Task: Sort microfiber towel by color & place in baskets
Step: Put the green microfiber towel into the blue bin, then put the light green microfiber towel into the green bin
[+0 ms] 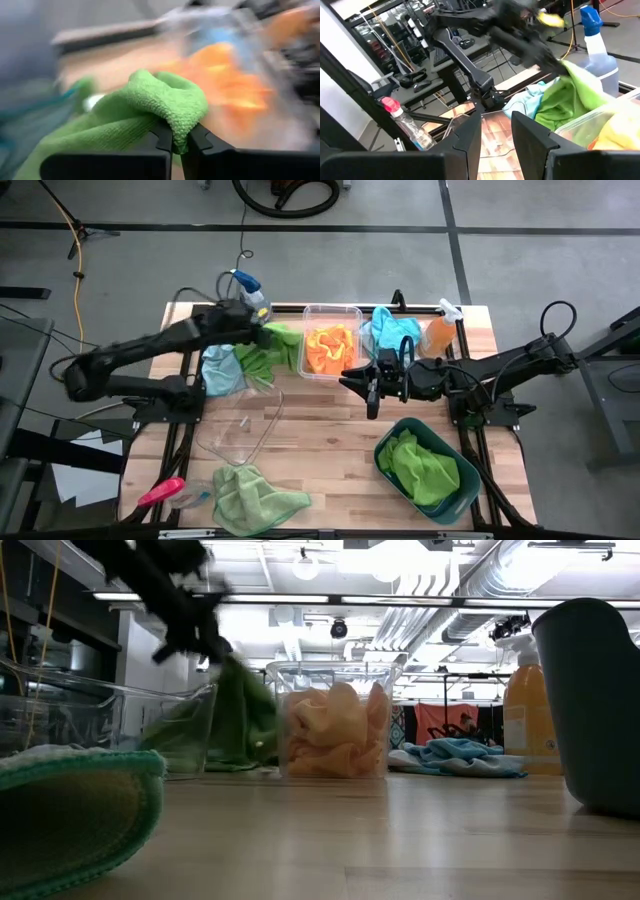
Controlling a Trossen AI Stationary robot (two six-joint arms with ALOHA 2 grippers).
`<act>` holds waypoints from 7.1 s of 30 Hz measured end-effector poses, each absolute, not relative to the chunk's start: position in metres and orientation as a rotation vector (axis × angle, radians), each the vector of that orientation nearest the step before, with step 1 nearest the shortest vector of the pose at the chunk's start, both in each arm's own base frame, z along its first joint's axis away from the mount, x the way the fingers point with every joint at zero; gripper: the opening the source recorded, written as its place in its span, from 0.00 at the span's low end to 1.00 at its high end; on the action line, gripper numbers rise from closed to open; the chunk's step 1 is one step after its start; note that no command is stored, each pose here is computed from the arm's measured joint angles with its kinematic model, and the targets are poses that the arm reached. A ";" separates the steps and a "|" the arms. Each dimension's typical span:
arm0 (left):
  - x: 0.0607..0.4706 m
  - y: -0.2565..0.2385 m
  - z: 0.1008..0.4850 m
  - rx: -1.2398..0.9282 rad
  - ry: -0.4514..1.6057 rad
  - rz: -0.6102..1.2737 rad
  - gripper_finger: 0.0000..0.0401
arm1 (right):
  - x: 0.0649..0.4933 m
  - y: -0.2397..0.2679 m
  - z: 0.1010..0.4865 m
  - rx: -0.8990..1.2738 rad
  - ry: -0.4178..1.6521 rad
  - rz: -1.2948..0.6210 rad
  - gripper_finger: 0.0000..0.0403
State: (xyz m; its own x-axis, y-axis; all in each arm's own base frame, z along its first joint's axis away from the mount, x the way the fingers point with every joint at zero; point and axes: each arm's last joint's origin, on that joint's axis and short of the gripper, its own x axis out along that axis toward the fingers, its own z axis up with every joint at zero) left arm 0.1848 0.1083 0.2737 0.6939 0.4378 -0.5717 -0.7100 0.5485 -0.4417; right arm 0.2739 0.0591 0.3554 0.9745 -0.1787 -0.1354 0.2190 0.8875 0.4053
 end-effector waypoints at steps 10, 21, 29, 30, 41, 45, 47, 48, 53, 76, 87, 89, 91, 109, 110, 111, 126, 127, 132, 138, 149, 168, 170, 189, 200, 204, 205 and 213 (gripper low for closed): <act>0.152 0.035 0.386 -0.417 0.090 0.333 0.00 | 0.281 0.060 0.374 0.278 -0.114 -0.164 0.26; 0.206 -0.011 0.422 -0.109 0.210 0.103 0.00 | 0.296 0.066 0.368 0.101 -0.144 -0.167 0.36; 0.238 -0.028 0.426 -0.067 0.326 0.052 0.00 | 0.306 0.074 0.403 -0.053 0.084 -0.149 0.64; 0.240 -0.029 0.427 -0.065 0.331 0.049 0.00 | 0.309 0.075 0.408 -0.072 0.105 -0.148 0.67; 0.242 -0.038 0.428 -0.047 0.335 0.071 0.00 | 0.345 0.085 0.423 -0.188 0.271 -0.140 0.74; 0.241 -0.043 0.429 -0.049 0.334 0.052 0.00 | 0.358 0.087 0.416 -0.268 0.302 -0.202 0.74; 0.240 -0.046 0.429 -0.045 0.332 0.051 0.00 | 0.363 0.088 0.412 -0.276 0.310 -0.205 0.74; 0.240 -0.048 0.429 -0.044 0.331 0.046 0.00 | 0.365 0.088 0.411 -0.277 0.313 -0.207 0.74; 0.239 -0.053 0.429 -0.040 0.331 0.027 0.00 | 0.373 0.090 0.401 -0.285 0.333 -0.204 0.74; 0.239 -0.053 0.429 0.014 0.324 0.037 0.00 | 0.375 0.092 0.404 -0.168 0.279 -0.194 0.05; 0.229 -0.050 0.435 -0.044 0.302 0.045 0.10 | 0.369 0.090 0.408 -0.200 0.296 -0.183 0.01; 0.222 -0.048 0.439 -0.073 0.291 0.047 0.16 | 0.363 0.088 0.411 -0.208 0.313 -0.186 0.01; 0.213 -0.046 0.442 -0.095 0.285 0.049 0.22 | 0.356 0.085 0.416 -0.219 0.317 -0.193 0.01; 0.153 -0.025 0.415 -0.103 0.245 0.258 0.40 | 0.221 0.086 0.428 0.081 0.759 -0.275 0.00; 0.154 -0.025 0.412 -0.116 0.229 0.257 0.40 | 0.214 0.092 0.428 0.105 0.773 -0.265 0.00; 0.155 -0.026 0.408 -0.128 0.216 0.257 0.40 | 0.208 0.099 0.427 0.127 0.783 -0.250 0.00; 0.160 -0.027 0.410 -0.139 0.098 0.246 0.40 | 0.159 0.197 0.383 0.340 0.901 -0.405 0.00; 0.160 -0.027 0.411 -0.135 0.093 0.245 0.40 | 0.162 0.201 0.377 0.329 0.907 -0.414 0.00; 0.161 -0.027 0.412 -0.137 0.084 0.245 0.40 | 0.171 0.204 0.338 0.362 1.035 -0.559 0.00; 0.161 -0.027 0.412 -0.140 0.085 0.245 0.40 | 0.169 0.212 0.291 0.541 1.183 -0.545 0.00; 0.161 -0.027 0.414 -0.150 0.058 0.243 0.40 | 0.170 0.203 0.218 0.967 1.204 -0.753 0.00; 0.161 -0.027 0.414 -0.159 0.058 0.243 0.40 | 0.185 0.198 0.287 0.780 1.370 -0.553 0.48; 0.161 -0.027 0.414 -0.159 0.058 0.243 0.40 | 0.186 0.199 0.306 0.727 1.374 -0.470 0.51; 0.161 -0.027 0.414 -0.194 0.054 0.241 0.40 | 0.240 0.129 0.365 0.432 1.011 -0.458 0.55; 0.166 -0.029 0.412 -0.197 0.070 0.242 0.40 | 0.279 0.103 0.380 0.242 0.739 -0.366 0.55; 0.173 -0.030 0.408 -0.190 0.092 0.245 0.40 | 0.291 0.083 0.384 0.171 0.694 -0.374 0.55; 0.175 -0.031 0.407 -0.188 0.098 0.245 0.40 | 0.292 0.077 0.384 0.152 0.702 -0.386 0.55; 0.193 -0.036 0.397 -0.243 0.149 0.235 0.40 | 0.282 0.057 0.350 0.137 0.884 -0.346 0.55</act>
